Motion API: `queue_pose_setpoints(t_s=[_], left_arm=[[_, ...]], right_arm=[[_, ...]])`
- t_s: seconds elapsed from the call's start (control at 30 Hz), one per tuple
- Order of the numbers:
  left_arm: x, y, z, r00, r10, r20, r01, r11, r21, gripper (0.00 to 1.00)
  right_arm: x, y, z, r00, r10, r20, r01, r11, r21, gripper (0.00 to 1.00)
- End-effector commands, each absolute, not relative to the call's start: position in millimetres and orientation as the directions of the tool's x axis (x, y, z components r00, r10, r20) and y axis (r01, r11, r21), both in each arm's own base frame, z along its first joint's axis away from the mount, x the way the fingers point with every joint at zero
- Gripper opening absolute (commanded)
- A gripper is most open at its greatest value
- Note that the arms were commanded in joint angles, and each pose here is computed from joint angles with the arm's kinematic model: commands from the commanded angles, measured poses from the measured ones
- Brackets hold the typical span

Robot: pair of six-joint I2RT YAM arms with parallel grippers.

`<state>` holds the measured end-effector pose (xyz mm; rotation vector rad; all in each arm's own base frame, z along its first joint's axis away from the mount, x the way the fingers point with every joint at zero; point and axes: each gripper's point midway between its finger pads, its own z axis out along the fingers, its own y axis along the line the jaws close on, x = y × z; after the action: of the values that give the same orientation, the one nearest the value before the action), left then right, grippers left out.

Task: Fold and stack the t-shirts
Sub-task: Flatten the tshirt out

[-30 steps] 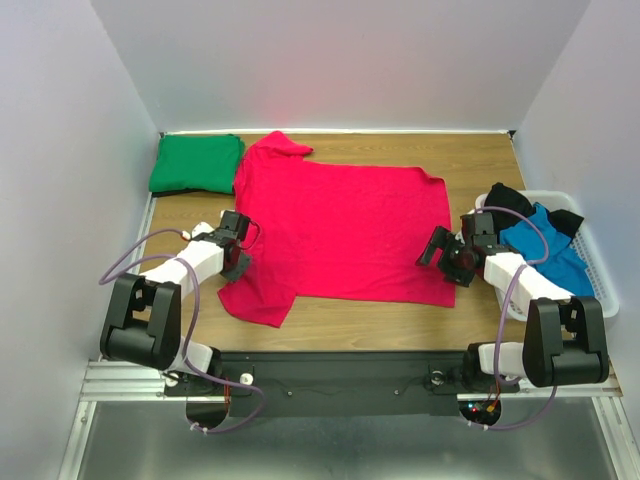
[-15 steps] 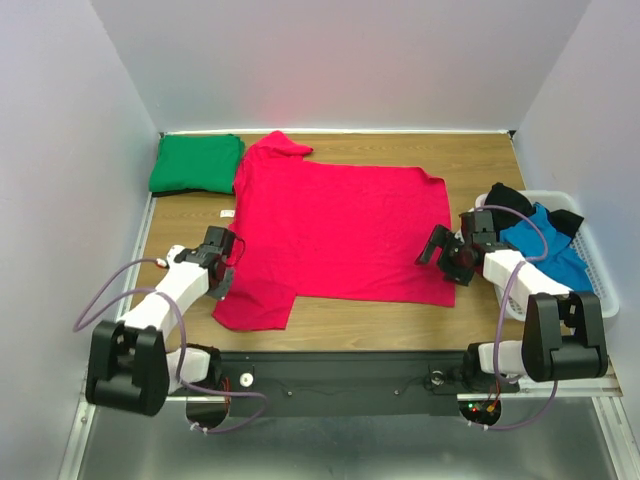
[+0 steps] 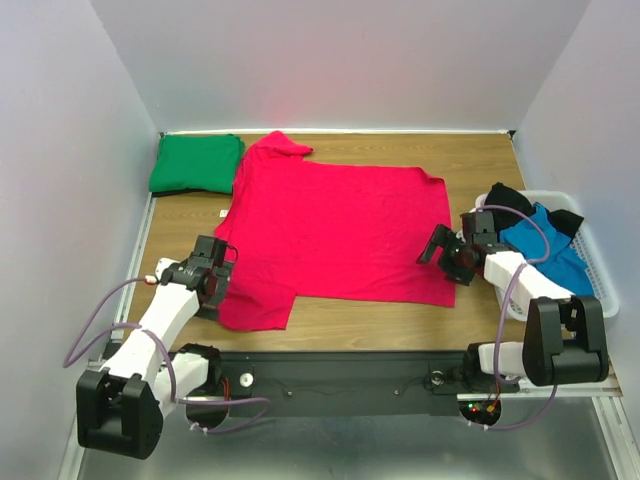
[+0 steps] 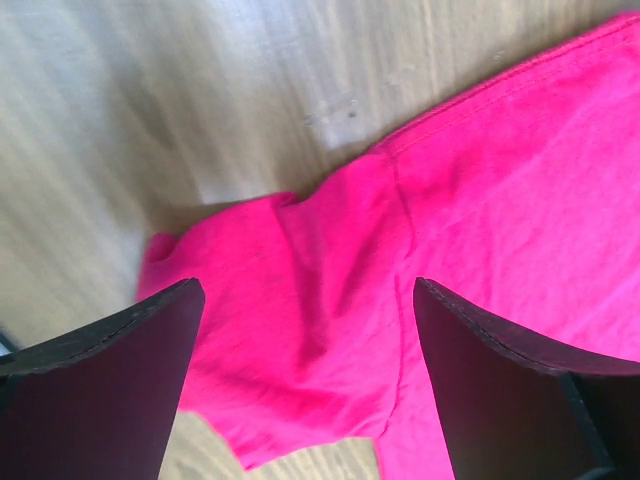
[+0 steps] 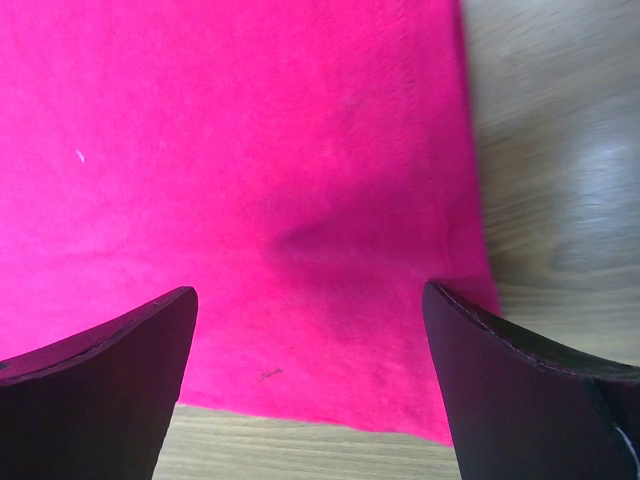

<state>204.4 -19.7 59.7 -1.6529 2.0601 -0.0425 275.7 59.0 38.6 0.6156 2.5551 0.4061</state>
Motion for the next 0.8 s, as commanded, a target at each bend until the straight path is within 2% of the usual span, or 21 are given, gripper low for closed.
queue_pose_setpoints(t_s=[0.0,0.1,0.23,0.27,0.3,0.37,0.43,0.47,0.5,0.57,0.7,0.77], left_arm=[[200.7,-5.0,90.2,-0.09,-0.906,-0.413,-0.906,0.247,-0.343,0.98],[223.1,-13.2,114.8,-0.119,-0.899,-0.421,-0.838,0.318,-0.444,0.99],[266.3,-44.5,141.1,-0.238,-0.867,-0.438,-0.71,0.464,-0.531,0.99],[274.3,-60.5,145.6,-0.304,-0.833,-0.462,-0.664,0.533,-0.524,0.99],[298.6,-74.5,155.6,-0.33,-0.81,-0.484,-0.624,0.572,-0.532,0.99],[319.7,-91.9,159.8,-0.404,-0.745,-0.531,-0.566,0.66,-0.494,0.99],[360.1,-116.8,164.3,-0.488,-0.656,-0.575,-0.48,0.752,-0.451,0.99],[371.7,-122.3,162.5,-0.517,-0.625,-0.585,-0.463,0.779,-0.423,0.99],[398.3,-132.8,160.6,-0.538,-0.598,-0.594,-0.453,0.8,-0.395,0.99],[433.5,-142.3,151.6,-0.574,-0.517,-0.635,-0.417,0.852,-0.318,0.98],[487.7,-159.1,139.0,-0.623,-0.411,-0.665,-0.345,0.908,-0.239,0.99],[507.1,-156.1,134.2,-0.627,-0.369,-0.686,-0.336,0.923,-0.189,0.98]], right_arm=[[282.7,57.4,62.0,-0.746,0.492,-0.449,0.318,0.855,0.409,1.0],[285.7,58.8,76.0,-0.725,0.496,-0.477,0.299,0.852,0.431,1.0],[306.5,60.4,102.1,-0.708,0.471,-0.527,0.245,0.863,0.443,1.0],[312.2,62.3,108.4,-0.706,0.466,-0.534,0.229,0.863,0.45,1.0],[320.1,62.6,109.0,-0.712,0.46,-0.531,0.228,0.866,0.446,1.0],[345.1,61.6,131.6,-0.683,0.457,-0.57,0.208,0.869,0.448,1.0],[375.3,65.6,144.4,-0.674,0.436,-0.596,0.177,0.879,0.443,1.0],[375.7,67.0,130.7,-0.7,0.418,-0.579,0.181,0.888,0.422,1.0],[393.2,69.9,146.7,-0.682,0.399,-0.613,0.148,0.896,0.419,1.0],[418.1,71.1,140.9,-0.691,0.359,-0.627,0.139,0.918,0.373,1.0],[449.8,73.6,116.0,-0.727,0.306,-0.615,0.128,0.94,0.316,1.0],[472.9,78.5,122.6,-0.716,0.265,-0.646,0.085,0.951,0.296,1.0]])
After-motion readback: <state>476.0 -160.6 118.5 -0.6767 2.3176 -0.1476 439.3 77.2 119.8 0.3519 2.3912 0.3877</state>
